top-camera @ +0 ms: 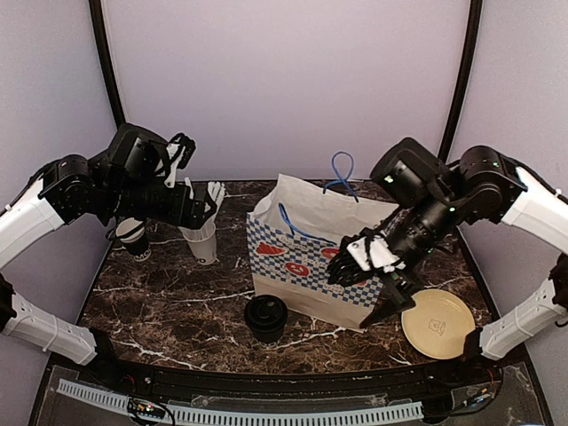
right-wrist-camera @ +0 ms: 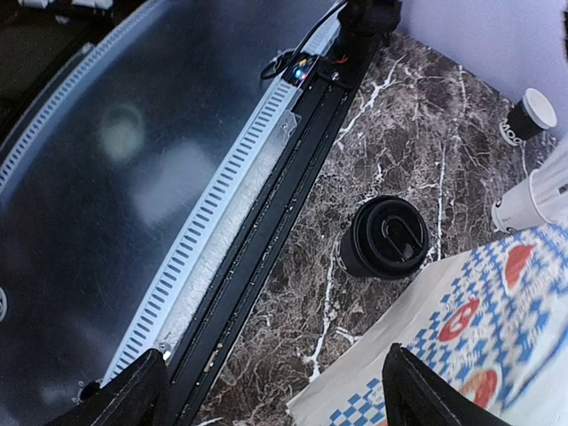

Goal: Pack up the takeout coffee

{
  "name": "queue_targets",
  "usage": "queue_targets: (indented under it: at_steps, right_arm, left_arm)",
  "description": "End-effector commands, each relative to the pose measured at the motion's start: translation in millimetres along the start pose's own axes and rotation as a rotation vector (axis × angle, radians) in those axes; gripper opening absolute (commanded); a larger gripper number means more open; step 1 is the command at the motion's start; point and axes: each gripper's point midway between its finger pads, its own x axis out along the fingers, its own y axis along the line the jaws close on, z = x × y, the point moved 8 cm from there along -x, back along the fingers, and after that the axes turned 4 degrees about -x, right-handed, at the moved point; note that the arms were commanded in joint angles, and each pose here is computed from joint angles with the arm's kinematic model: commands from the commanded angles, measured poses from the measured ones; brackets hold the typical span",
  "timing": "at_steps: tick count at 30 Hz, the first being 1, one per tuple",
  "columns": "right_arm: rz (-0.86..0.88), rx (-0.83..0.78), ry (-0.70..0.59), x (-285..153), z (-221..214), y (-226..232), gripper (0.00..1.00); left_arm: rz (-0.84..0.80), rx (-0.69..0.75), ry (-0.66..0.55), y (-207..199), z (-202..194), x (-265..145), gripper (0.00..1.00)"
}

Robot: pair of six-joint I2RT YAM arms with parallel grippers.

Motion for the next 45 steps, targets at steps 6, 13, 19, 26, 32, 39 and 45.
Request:
queue_targets:
  at_steps: [6, 13, 19, 26, 32, 39, 45]
  right_arm:
    - [-0.070, -0.083, 0.165, 95.3, 49.8, -58.1, 0.84]
    - [-0.092, -0.066, 0.333, 156.0, 24.3, -96.0, 0.81]
    - [-0.061, 0.004, 0.352, 175.4, 5.9, -120.9, 0.84]
    - [-0.005, 0.027, 0.393, 192.4, -6.7, -129.4, 0.88]
    - [0.069, 0.047, 0.418, 197.1, -14.7, -124.5, 0.89]
    - [0.095, 0.067, 0.444, 200.9, -22.8, -123.2, 0.87]
    - [0.092, 0.072, 0.457, 205.2, -26.7, -124.5, 0.80]
  left_arm:
    - [-0.081, -0.090, -0.163, 9.9, 11.7, -38.3, 0.92]
    - [-0.116, -0.062, -0.163, 14.0, 4.3, -49.5, 0.92]
    - [-0.143, -0.058, -0.165, 16.1, -4.3, -50.8, 0.92]
    - [-0.147, -0.031, -0.146, 15.5, -10.1, -45.1, 0.92]
    - [-0.140, -0.010, -0.141, 15.7, -13.1, -41.2, 0.92]
    - [-0.139, -0.002, -0.137, 15.7, -14.4, -39.5, 0.92]
    - [-0.134, 0.002, -0.128, 15.6, -16.9, -36.6, 0.92]
